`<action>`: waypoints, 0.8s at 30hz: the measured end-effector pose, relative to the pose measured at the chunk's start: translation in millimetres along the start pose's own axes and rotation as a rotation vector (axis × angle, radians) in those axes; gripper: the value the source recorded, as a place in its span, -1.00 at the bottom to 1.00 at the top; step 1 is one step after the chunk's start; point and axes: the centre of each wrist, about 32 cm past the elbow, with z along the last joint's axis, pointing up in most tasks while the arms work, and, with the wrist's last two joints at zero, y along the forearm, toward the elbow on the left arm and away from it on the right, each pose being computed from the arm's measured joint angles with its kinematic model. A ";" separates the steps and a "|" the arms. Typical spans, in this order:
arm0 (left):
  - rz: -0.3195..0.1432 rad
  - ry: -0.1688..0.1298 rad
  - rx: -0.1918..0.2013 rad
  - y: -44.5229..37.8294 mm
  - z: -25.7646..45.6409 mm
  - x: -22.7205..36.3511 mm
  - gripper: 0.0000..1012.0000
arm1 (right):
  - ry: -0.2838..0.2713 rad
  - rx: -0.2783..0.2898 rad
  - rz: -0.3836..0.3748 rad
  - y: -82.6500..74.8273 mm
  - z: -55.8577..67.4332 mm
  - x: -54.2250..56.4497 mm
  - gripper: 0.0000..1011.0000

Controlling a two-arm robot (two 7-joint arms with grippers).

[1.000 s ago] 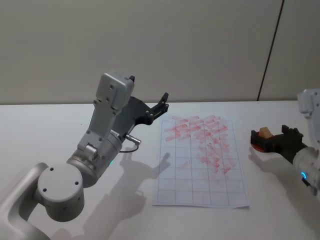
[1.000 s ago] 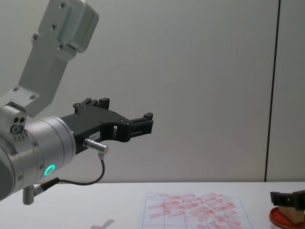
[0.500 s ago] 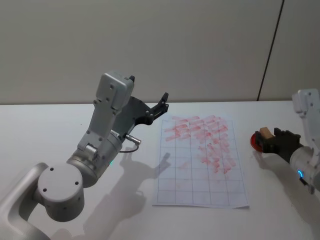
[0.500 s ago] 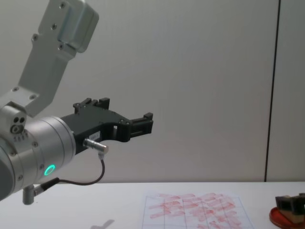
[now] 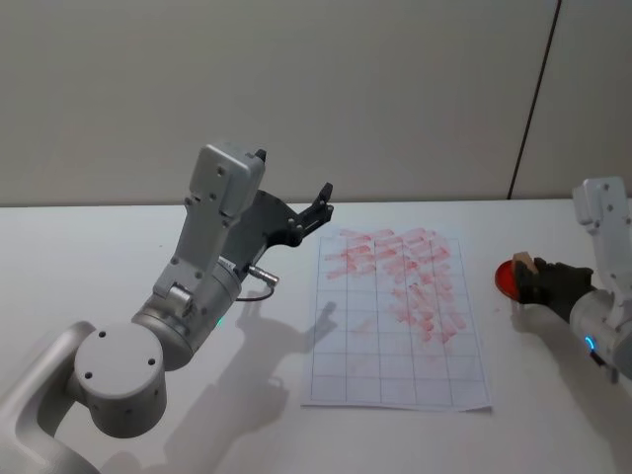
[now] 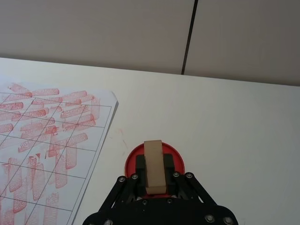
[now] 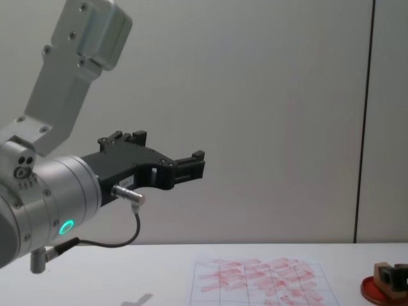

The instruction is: Use the one hand to pick up the stamp and affix it onto the A4 paper.

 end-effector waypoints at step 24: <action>0.000 0.000 0.000 0.0 0.0 0.0 0.98 | 0.039 0.001 -0.005 -1.1 -1.1 1.0 -0.58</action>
